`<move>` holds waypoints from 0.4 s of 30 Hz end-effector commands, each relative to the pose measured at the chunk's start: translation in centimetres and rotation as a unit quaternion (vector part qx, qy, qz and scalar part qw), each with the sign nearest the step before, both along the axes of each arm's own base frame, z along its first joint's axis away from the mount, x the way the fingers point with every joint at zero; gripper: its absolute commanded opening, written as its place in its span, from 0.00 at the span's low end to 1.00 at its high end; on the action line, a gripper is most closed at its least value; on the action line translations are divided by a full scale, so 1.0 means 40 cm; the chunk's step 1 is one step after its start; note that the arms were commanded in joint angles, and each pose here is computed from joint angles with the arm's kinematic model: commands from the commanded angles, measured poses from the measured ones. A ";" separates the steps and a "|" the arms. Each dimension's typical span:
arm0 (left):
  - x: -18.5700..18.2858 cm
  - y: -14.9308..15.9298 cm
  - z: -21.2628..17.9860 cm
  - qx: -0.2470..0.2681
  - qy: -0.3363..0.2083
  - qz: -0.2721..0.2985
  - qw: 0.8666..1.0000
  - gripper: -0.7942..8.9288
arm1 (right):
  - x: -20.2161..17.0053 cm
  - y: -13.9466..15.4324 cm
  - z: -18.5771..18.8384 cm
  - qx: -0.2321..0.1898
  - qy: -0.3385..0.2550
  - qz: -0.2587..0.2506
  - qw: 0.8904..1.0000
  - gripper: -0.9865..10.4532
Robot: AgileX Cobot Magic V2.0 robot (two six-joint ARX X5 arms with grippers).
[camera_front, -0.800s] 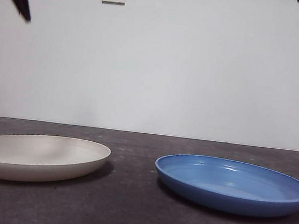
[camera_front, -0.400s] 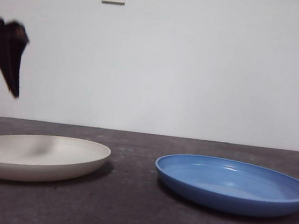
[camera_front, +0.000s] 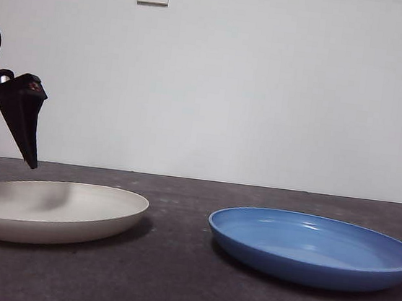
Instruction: Pick up the white plate, put it on the blue plate, put it on desk
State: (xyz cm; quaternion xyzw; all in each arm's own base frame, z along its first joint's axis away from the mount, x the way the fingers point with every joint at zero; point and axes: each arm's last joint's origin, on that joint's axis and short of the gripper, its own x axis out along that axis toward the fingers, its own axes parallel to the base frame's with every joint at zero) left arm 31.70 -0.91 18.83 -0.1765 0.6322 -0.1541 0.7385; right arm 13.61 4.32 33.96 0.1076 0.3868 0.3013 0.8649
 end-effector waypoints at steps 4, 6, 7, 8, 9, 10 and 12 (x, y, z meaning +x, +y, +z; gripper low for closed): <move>0.021 0.004 -0.005 0.000 -0.015 -0.007 1.000 0.62 | 0.001 0.002 0.015 -0.004 -0.020 0.010 1.000 0.59; 0.022 0.005 -0.006 -0.001 -0.014 -0.006 1.000 0.58 | 0.001 0.002 0.015 -0.005 -0.019 0.010 1.000 0.59; 0.022 0.005 -0.008 -0.001 -0.012 -0.005 1.000 0.56 | 0.001 0.002 0.015 -0.005 -0.019 0.010 1.000 0.59; 0.022 0.005 -0.010 -0.001 -0.010 -0.005 1.000 0.56 | 0.001 0.002 0.015 -0.005 -0.020 0.009 1.000 0.59; 0.023 0.005 -0.014 -0.001 -0.007 -0.005 1.000 0.56 | 0.001 0.001 0.015 -0.006 -0.020 0.008 1.000 0.59; 0.024 0.005 -0.019 -0.001 -0.003 -0.005 1.000 0.56 | 0.001 0.001 0.015 -0.007 -0.020 0.007 1.000 0.59; 0.026 0.005 -0.026 -0.001 0.001 -0.005 1.000 0.56 | 0.001 0.001 0.015 -0.006 -0.020 0.007 1.000 0.59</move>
